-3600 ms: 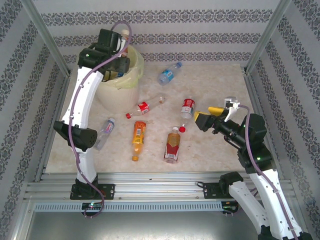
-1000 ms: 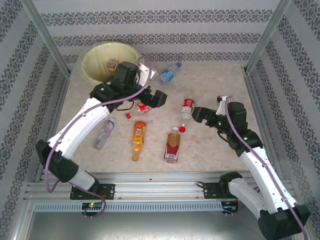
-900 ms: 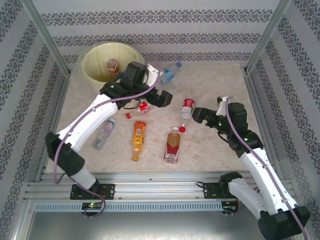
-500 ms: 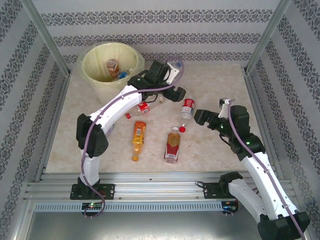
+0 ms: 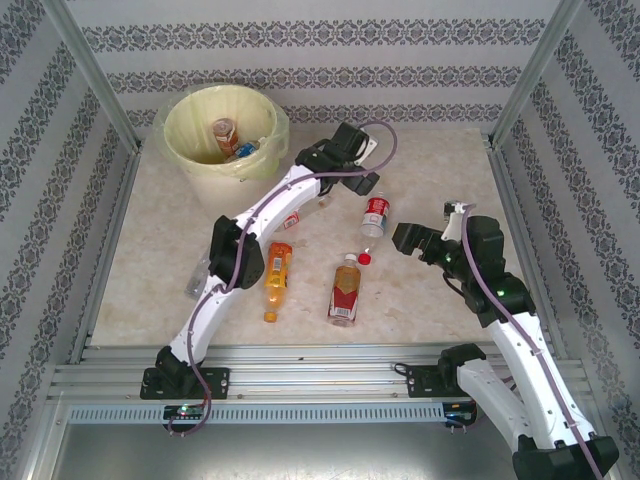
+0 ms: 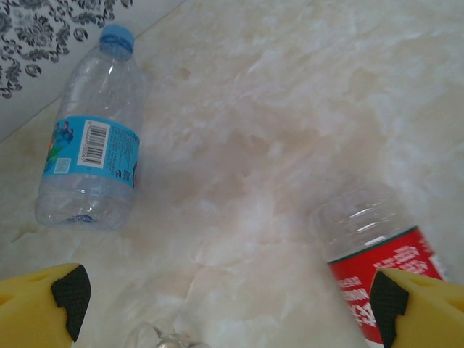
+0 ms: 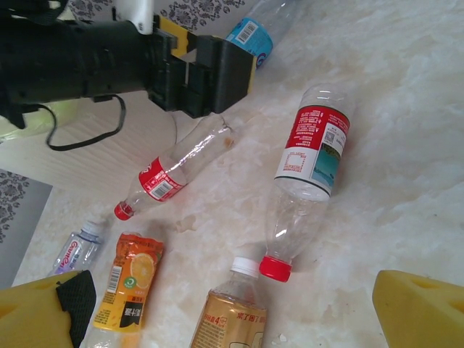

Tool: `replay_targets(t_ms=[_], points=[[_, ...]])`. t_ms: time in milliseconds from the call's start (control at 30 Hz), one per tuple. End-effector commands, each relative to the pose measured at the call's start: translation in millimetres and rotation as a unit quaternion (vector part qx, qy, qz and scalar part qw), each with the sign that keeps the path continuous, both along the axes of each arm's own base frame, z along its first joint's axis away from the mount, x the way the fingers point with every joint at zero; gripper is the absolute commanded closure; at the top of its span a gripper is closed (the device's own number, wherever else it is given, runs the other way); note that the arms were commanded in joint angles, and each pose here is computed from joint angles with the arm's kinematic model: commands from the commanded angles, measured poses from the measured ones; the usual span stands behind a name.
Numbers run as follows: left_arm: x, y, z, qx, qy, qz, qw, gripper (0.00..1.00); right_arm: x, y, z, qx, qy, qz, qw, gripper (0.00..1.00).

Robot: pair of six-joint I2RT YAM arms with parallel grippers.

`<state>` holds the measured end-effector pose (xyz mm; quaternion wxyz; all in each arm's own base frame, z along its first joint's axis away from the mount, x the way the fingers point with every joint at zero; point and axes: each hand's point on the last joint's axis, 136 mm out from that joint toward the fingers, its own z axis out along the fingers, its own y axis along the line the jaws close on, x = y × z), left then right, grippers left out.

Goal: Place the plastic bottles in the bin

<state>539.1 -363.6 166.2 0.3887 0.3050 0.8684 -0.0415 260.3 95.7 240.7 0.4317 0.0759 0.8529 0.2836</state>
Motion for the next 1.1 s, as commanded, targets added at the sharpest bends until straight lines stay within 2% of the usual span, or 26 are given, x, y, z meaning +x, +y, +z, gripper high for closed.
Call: replay_targets(t_ms=[0, 233, 400, 533, 800, 1067], points=[[17.4, 20.9, -1.0, 0.025, -0.017, 0.025, 0.999, 0.00, -3.4, -0.6, -8.4, -0.004, 0.009, 0.005, 1.000, 0.02], [35.6, 39.3, -17.5, -0.002, 0.000, 0.055, 0.998, 0.00, -5.8, 2.5, -10.1, -0.001, 0.003, 0.017, 1.000, 0.02], [17.9, 24.2, -2.0, -0.047, 0.023, 0.013, 0.999, 0.00, 1.5, 3.8, -20.0, 0.005, 0.015, 0.012, 1.000, 0.02], [3.7, 21.6, 23.7, -0.085, 0.019, 0.004, 0.996, 0.00, 8.6, 4.5, -22.3, 0.008, 0.011, 0.010, 1.000, 0.02], [-56.8, 16.6, 60.7, -0.137, 0.034, -0.016, 0.990, 0.00, 34.1, 1.2, -17.1, -0.002, 0.003, -0.002, 1.000, 0.02], [-118.6, 44.6, 93.2, -0.171, 0.023, -0.011, 0.985, 0.01, 75.0, 5.3, -2.2, 0.010, -0.001, -0.003, 1.000, 0.03]])
